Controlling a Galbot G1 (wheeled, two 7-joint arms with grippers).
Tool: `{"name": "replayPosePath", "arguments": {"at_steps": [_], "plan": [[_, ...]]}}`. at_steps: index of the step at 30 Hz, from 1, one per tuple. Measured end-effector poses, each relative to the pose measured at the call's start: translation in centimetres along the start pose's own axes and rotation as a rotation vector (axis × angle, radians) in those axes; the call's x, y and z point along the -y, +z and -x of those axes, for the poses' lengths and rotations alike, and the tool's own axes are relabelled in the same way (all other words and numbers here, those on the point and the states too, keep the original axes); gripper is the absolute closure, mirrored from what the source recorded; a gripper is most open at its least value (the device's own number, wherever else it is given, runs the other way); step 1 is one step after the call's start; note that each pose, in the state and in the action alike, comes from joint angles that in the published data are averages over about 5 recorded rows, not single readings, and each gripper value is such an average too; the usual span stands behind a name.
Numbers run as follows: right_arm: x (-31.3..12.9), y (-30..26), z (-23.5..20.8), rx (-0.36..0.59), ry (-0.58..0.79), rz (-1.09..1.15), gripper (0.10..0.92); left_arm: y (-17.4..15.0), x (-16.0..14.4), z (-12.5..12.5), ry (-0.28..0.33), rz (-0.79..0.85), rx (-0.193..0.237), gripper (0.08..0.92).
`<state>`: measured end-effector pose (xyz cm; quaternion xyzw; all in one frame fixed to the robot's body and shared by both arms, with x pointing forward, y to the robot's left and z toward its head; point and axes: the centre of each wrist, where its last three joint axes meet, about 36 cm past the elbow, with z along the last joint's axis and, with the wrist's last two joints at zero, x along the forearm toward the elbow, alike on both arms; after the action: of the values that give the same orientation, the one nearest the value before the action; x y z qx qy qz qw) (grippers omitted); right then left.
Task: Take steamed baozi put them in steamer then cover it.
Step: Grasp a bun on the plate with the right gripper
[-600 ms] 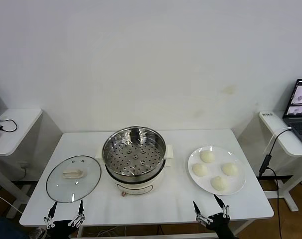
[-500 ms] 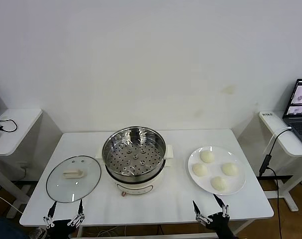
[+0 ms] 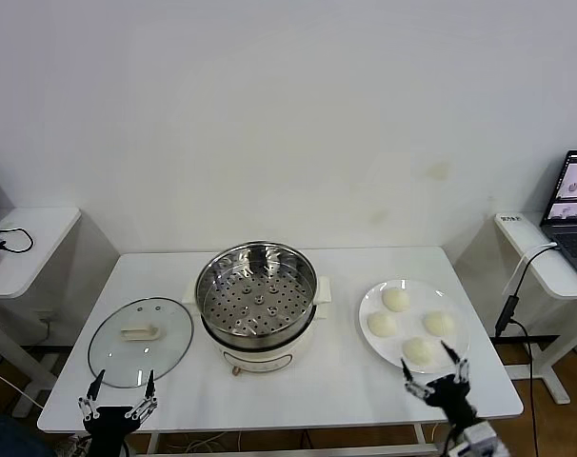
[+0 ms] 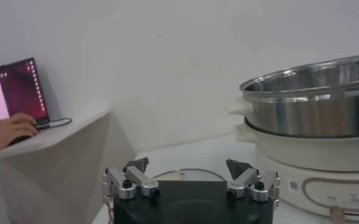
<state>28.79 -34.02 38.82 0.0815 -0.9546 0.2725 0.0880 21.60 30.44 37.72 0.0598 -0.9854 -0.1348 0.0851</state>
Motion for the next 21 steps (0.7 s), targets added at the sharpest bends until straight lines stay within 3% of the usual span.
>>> {"name": "replayPosePath", "arguments": {"at_steps": [10,21], "plan": [[8.3,-1.6,5.5,-0.050,-0.068,-0.352,0.200,-0.7,-0.4,-0.2,0.017,0.054,0.010,0.177],[15.7,-6.6,14.2,-0.095,-0.321,-0.643,0.199,-1.3,-0.7,-0.3,0.015,0.096,0.024,0.177]]}}
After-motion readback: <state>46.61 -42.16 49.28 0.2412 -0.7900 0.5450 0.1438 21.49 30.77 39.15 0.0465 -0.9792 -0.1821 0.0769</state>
